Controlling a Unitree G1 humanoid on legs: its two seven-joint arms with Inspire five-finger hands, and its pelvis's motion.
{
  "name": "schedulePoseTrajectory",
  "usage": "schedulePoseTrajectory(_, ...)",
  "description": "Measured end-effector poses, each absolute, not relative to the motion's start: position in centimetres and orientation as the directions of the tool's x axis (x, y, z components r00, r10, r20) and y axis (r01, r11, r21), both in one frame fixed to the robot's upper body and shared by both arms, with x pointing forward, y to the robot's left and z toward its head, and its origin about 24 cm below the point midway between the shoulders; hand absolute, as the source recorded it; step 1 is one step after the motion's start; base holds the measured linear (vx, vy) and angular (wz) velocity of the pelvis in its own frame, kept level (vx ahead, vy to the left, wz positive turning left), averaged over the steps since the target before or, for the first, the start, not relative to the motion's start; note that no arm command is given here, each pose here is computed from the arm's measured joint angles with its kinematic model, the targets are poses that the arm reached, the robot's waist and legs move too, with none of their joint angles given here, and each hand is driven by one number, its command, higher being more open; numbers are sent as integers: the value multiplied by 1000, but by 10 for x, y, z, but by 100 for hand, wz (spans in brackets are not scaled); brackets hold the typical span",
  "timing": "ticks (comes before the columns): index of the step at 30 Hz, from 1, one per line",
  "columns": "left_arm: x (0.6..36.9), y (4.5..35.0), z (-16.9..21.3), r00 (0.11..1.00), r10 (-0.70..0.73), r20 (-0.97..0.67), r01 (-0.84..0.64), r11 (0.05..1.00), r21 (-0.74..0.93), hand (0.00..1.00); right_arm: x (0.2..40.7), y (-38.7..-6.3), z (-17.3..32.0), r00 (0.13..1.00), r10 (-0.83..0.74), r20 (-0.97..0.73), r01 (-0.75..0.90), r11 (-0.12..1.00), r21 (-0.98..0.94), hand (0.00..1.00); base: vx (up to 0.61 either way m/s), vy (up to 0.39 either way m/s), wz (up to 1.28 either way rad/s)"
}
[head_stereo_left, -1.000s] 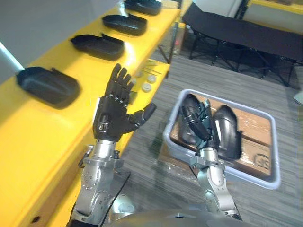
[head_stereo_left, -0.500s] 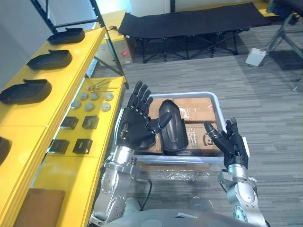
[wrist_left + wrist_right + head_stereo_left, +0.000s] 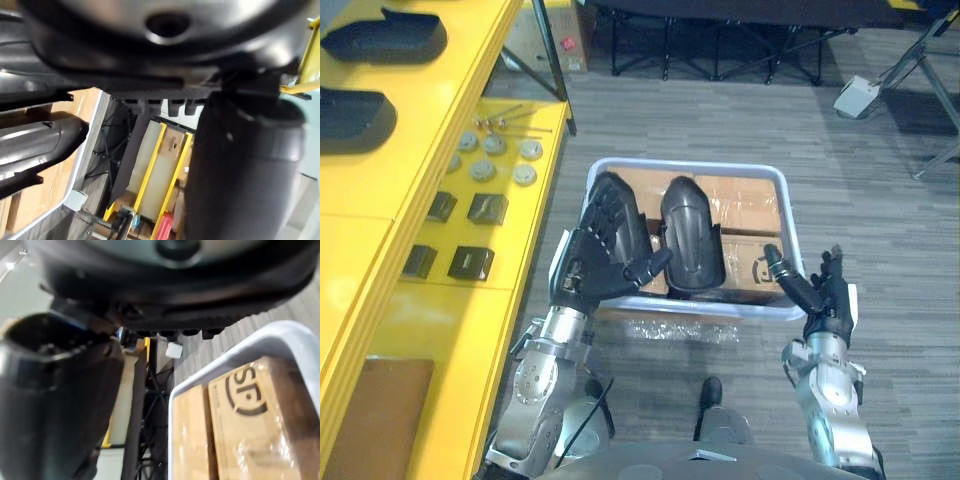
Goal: Walk over and take three plastic housings, then place them on the shelf
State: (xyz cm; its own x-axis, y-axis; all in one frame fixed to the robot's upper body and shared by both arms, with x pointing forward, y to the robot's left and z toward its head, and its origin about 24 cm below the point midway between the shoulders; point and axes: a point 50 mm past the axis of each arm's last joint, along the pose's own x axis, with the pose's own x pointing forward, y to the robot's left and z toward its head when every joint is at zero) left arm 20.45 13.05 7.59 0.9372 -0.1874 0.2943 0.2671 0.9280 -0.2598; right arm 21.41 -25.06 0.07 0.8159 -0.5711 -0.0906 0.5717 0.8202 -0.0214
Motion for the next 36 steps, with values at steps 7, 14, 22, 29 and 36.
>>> schedulePoseTrajectory(7, 212, 130, 86, 920, -190, 341, 281, 929, -239, 100, 271, -285, 55, 745, -661, 87, 666, 744, -49, 100, -102, -21, 17)
schedulePoseTrajectory(14, 215, 141, 90, 920, -169, 354, 255, 943, -213, 100, 299, -314, 83, 756, -644, 119, 654, 737, -170, 100, -30, -6, 12)
schedulePoseTrajectory(22, 218, 144, 95, 910, -175, 377, 261, 946, -192, 100, 324, -327, 93, 823, -566, 39, 542, 764, -349, 100, -20, 4, 12)
schedulePoseTrajectory(29, 219, 148, 91, 918, -161, 362, 243, 951, -193, 100, 346, -324, 126, 907, -416, 67, 387, 760, -521, 100, -35, 14, 7)
schedulePoseTrajectory(36, 219, 151, 90, 920, -149, 362, 229, 955, -190, 100, 349, -318, 125, 947, -320, 22, 261, 728, -634, 100, -23, 5, 12)
